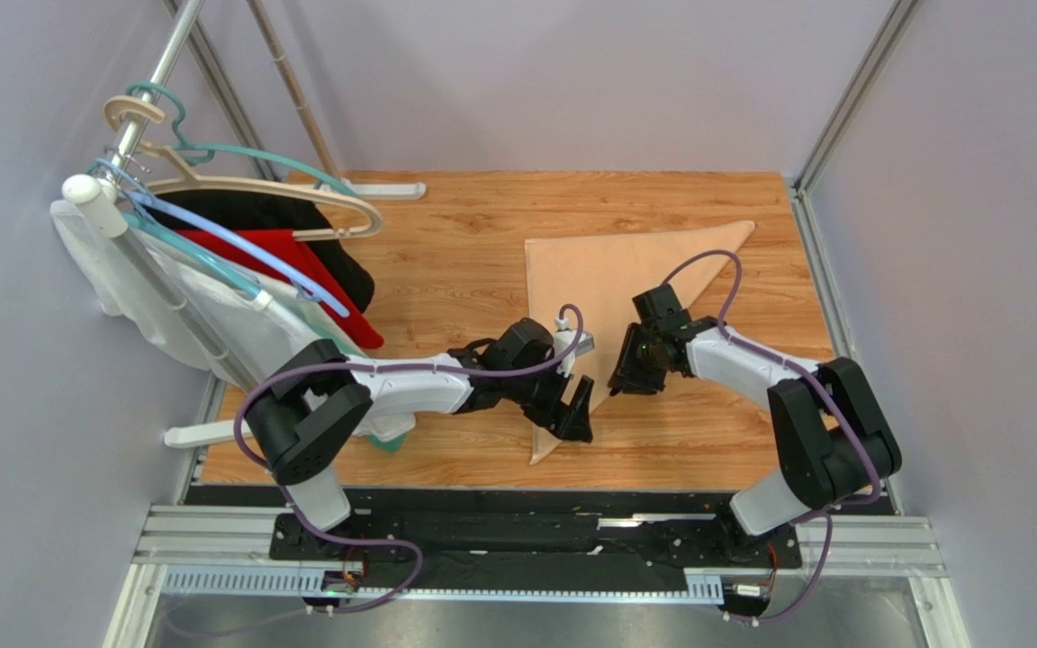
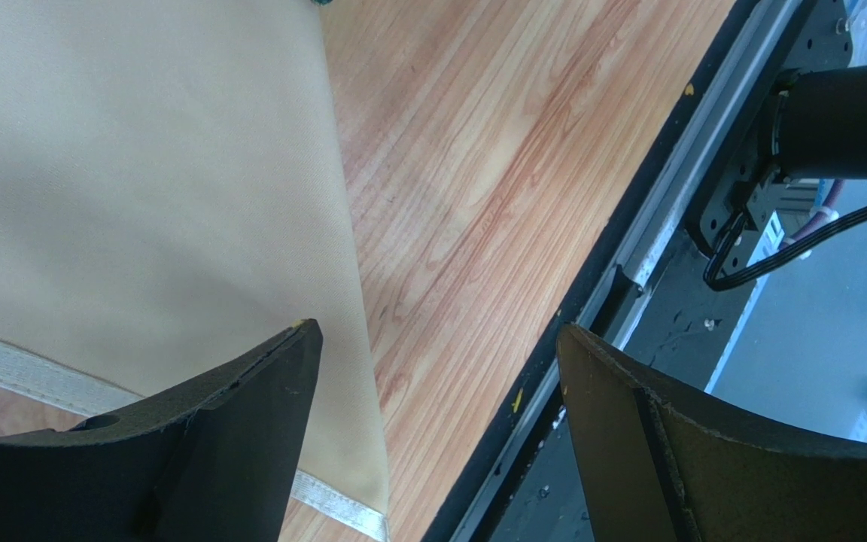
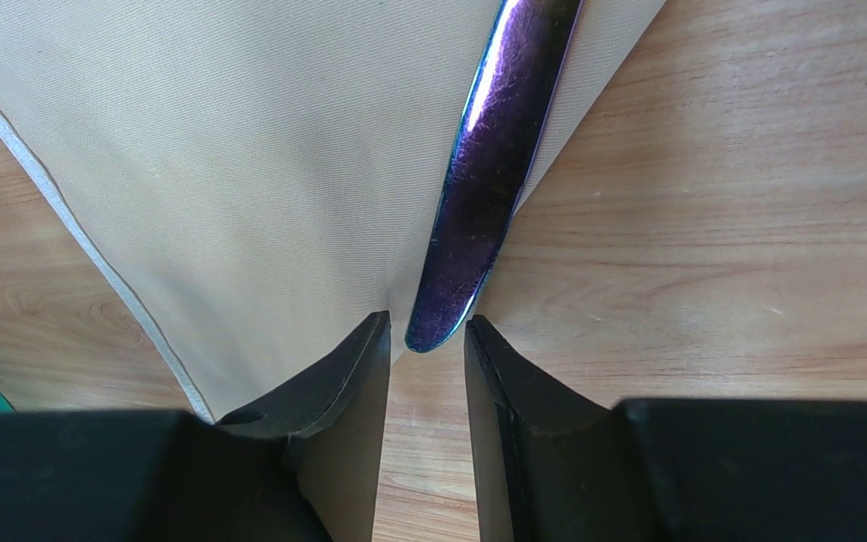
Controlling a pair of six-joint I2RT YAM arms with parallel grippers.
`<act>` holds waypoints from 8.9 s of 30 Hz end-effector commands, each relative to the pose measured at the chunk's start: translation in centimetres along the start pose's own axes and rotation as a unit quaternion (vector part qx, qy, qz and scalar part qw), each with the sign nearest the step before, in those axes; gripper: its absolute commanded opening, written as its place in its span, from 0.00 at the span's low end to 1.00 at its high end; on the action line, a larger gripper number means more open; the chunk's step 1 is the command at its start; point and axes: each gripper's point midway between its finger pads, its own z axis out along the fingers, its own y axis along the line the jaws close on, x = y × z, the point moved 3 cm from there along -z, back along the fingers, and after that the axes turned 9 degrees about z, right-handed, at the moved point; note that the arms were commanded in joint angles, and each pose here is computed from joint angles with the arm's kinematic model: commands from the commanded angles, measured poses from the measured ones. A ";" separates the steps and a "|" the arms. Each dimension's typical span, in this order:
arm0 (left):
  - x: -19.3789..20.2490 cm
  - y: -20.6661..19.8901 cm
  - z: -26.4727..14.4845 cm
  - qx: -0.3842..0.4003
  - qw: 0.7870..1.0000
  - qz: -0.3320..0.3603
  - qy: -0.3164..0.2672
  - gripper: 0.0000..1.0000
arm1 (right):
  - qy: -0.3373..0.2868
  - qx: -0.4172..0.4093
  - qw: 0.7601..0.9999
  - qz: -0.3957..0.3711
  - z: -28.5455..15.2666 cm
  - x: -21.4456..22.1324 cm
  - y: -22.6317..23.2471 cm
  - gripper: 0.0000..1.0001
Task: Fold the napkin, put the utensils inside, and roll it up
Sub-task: Place the utensil onto the napkin, then fold the napkin
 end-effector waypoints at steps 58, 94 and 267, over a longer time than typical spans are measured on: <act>-0.5 -1.7 -2.6 -0.009 0.999 0.034 -0.016 0.86 | -0.122 0.057 0.991 0.006 0.1 -15.6 2.0 0.34; 3.9 0.1 0.0 -0.002 1.000 -0.001 0.017 0.86 | -0.100 0.120 0.988 0.018 2.3 -17.2 -0.5 0.30; -4.9 4.3 -18.8 -0.094 0.991 -0.041 -0.085 0.88 | -0.086 -0.184 0.817 -0.539 -3.9 19.5 8.0 0.41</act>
